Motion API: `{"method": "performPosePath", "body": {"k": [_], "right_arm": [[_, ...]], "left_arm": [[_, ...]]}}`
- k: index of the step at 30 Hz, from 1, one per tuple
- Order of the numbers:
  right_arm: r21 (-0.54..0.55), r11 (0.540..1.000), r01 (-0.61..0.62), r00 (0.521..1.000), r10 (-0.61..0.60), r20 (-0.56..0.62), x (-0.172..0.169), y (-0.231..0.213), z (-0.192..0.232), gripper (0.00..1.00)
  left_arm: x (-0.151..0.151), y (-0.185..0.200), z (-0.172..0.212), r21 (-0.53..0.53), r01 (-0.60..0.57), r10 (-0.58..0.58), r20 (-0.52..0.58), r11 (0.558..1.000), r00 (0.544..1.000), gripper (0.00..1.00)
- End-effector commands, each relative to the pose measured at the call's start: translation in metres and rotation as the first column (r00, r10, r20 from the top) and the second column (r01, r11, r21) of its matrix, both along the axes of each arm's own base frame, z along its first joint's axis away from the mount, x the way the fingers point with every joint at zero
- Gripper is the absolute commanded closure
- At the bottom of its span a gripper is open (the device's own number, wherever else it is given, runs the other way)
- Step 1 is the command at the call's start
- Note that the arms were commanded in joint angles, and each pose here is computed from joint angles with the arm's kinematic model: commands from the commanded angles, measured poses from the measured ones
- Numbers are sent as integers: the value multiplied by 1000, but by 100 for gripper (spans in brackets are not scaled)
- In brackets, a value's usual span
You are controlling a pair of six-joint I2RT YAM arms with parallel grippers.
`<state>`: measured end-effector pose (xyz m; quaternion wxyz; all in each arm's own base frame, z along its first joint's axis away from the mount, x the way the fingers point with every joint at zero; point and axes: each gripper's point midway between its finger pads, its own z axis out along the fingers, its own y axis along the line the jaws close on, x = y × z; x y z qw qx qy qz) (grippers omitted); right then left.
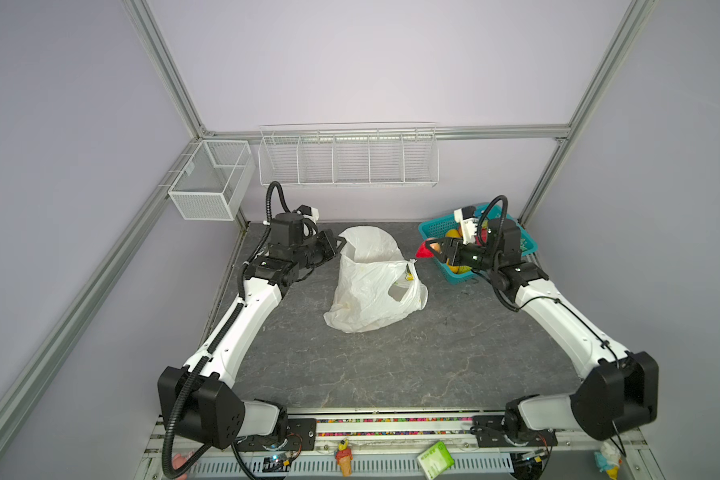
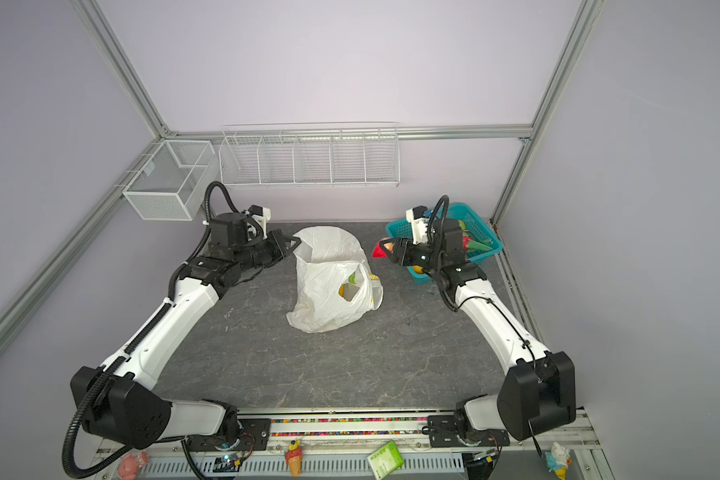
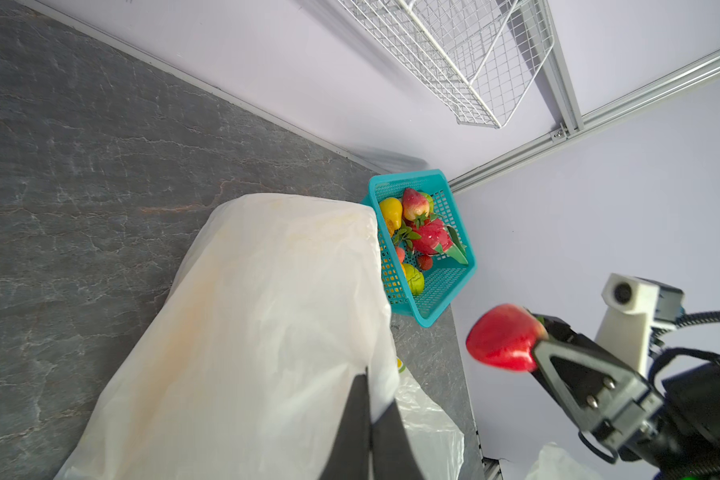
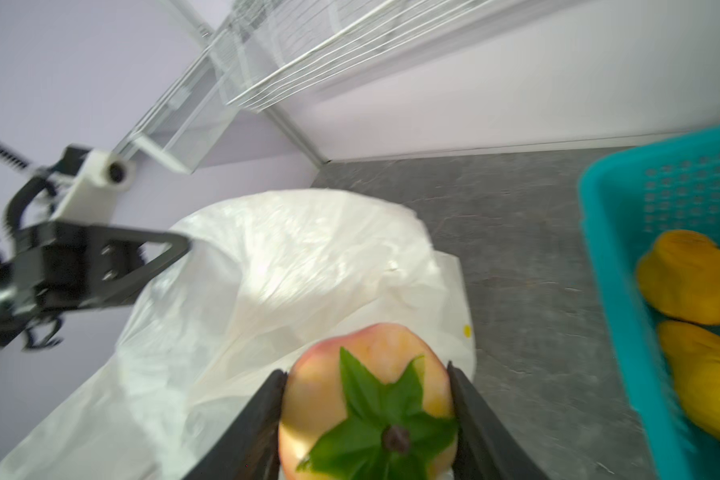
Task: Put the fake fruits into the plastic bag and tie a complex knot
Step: 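Carry the peach with the right gripper into the bag opening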
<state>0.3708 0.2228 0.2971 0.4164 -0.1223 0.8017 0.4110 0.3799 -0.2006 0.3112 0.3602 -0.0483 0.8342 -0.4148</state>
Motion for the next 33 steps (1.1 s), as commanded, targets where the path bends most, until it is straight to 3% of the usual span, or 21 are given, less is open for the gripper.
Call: {"method": "performPosePath", "body": {"k": [1,7,14,21,29,33], "right_arm": [[-38,983,-178,984,178,-23,-41,33,-18,43],[-152,925,-348,938,343,-59,-79,77,-52,43],[-327,814,-480,870,490,-56,-103,115,-84,43],[-394,762,-514,842,535,-65,-104,139,-101,43],[-459,757,-465,865,498,-55,-89,147,-127,43],[-508,727,-462,864,498,-73,-84,144,-144,42]], "left_arm": [[-3,1,6,-21,7,-6,16,1000,1000,100],[-4,-1,8,-25,12,-12,19,1000,1000,100],[-10,-12,8,-17,46,-45,15,999,999,100],[-12,-15,8,-9,57,-57,12,998,998,100],[-12,-14,10,-9,53,-53,13,999,999,100],[-12,-13,11,-6,45,-45,16,999,999,100]]}}
